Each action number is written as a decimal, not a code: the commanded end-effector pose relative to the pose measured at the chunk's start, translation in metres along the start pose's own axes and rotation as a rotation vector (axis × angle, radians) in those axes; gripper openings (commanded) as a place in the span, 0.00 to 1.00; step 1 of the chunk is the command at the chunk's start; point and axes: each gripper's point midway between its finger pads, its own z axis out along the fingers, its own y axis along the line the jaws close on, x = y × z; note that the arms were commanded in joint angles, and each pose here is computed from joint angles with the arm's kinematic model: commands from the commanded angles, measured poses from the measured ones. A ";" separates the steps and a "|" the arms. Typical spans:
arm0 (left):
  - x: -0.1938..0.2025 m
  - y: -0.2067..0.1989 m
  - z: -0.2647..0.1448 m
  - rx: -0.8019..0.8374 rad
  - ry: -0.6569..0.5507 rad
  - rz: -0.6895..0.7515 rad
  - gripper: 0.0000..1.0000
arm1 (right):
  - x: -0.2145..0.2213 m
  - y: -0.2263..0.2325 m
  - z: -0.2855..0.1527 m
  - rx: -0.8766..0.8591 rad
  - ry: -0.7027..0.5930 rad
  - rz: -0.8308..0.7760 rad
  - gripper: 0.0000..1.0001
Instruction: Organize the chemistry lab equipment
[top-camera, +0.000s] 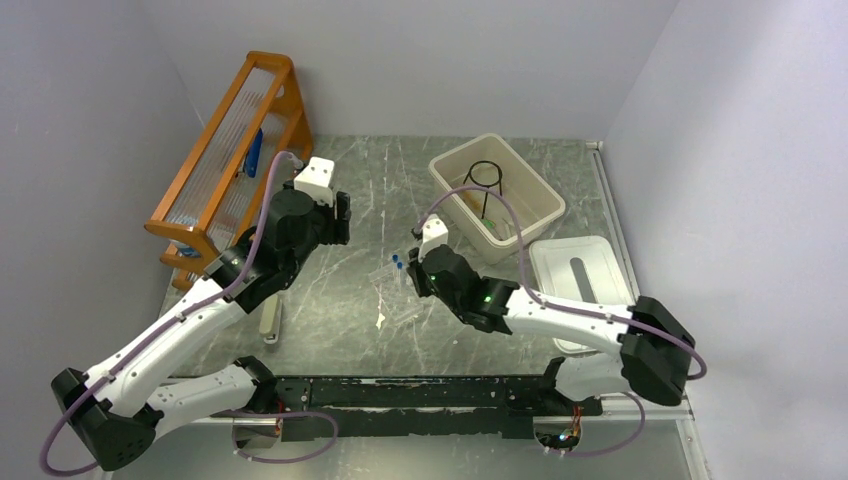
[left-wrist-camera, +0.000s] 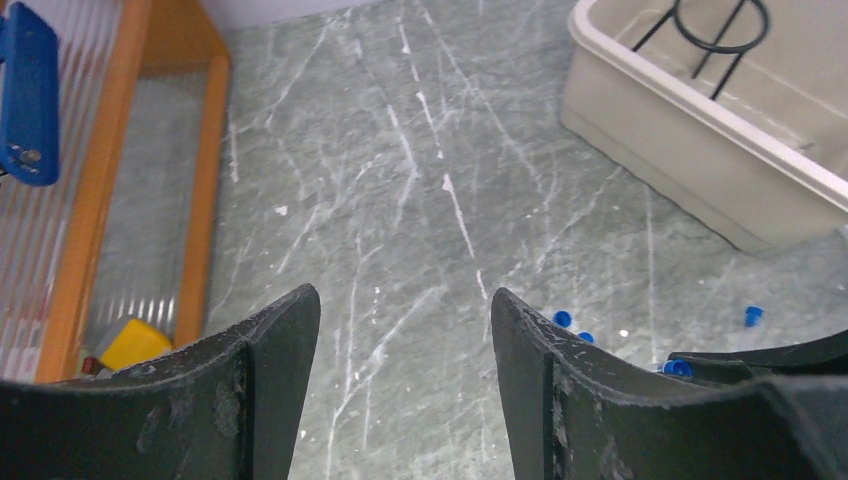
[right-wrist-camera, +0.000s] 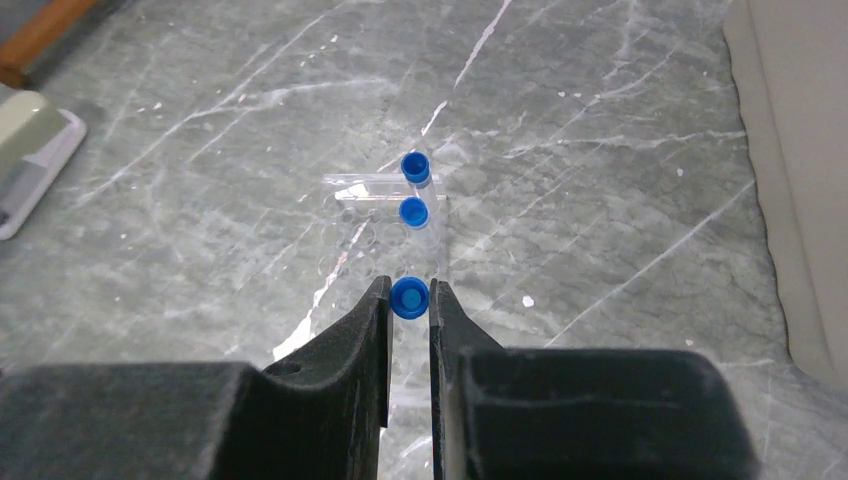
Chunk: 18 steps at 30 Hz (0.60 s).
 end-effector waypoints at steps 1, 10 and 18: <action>0.007 0.017 0.000 -0.097 0.027 0.029 0.67 | -0.005 -0.001 0.014 0.041 -0.067 -0.018 0.04; 0.011 0.018 -0.001 -0.092 0.026 0.051 0.68 | 0.005 0.005 0.028 0.027 -0.072 -0.034 0.03; 0.009 0.019 -0.004 -0.089 0.011 0.041 0.68 | 0.017 0.005 0.035 0.035 -0.045 -0.033 0.03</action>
